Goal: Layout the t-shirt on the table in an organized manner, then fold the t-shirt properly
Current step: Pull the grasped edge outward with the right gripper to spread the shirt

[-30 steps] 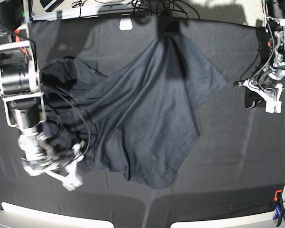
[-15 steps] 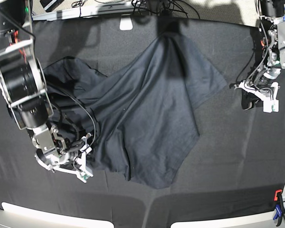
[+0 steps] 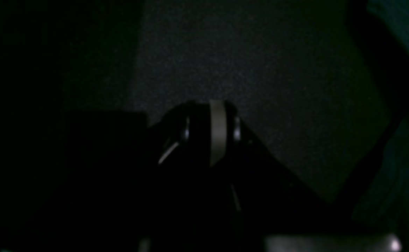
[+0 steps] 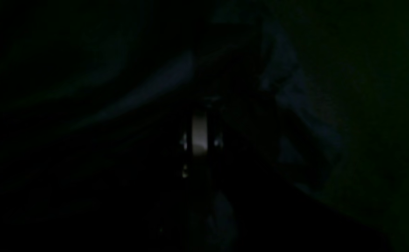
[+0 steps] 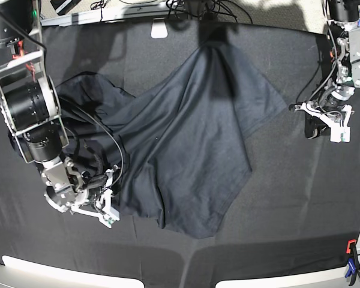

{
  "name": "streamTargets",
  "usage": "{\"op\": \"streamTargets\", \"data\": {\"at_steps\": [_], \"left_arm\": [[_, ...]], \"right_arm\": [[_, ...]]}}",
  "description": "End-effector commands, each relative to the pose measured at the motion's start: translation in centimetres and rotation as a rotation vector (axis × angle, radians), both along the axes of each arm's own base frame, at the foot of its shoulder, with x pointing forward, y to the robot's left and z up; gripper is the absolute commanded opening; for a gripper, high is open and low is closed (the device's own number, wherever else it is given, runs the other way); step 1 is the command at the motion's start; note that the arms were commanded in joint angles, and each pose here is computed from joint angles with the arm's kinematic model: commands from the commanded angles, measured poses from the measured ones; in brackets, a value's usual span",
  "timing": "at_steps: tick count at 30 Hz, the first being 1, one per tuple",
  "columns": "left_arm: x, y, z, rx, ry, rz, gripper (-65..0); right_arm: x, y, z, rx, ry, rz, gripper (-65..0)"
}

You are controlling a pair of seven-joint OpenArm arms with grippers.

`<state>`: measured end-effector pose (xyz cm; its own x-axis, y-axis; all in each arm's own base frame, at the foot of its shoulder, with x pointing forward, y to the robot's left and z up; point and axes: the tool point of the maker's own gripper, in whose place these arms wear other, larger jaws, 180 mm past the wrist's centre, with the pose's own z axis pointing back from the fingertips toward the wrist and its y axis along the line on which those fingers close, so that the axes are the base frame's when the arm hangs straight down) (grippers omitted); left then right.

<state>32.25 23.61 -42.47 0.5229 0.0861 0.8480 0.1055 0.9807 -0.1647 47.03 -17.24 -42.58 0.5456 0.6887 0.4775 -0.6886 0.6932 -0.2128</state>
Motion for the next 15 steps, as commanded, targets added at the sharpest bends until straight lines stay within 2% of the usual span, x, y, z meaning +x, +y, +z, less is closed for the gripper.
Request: {"op": "streamTargets", "data": {"at_steps": [1,5,7,10,15], "left_arm": [[0.6,0.4,0.9,0.014,-0.022,-0.006,-59.3],[0.5,0.4,0.9,0.014,-0.021,-0.006,-59.3],[0.6,0.4,0.9,0.014,-0.022,-0.006,-59.3],[0.6,0.4,0.9,0.014,-0.022,-0.006,-59.3],[0.6,0.4,0.9,0.014,-0.022,-0.007,-59.3]], "right_arm": [[0.8,-0.9,0.9,-0.044,-0.02,-0.004,-65.0],[2.0,-1.4,2.7,-0.041,-0.076,-0.002,-65.0],[2.7,-2.8,3.9,-0.051,-0.114,-0.035,-65.0],[3.4,-6.5,5.4,-0.081,-0.146,-0.158,-65.0],[2.8,-15.1,8.0,-0.08,-0.195,-0.398,-65.0]]}}
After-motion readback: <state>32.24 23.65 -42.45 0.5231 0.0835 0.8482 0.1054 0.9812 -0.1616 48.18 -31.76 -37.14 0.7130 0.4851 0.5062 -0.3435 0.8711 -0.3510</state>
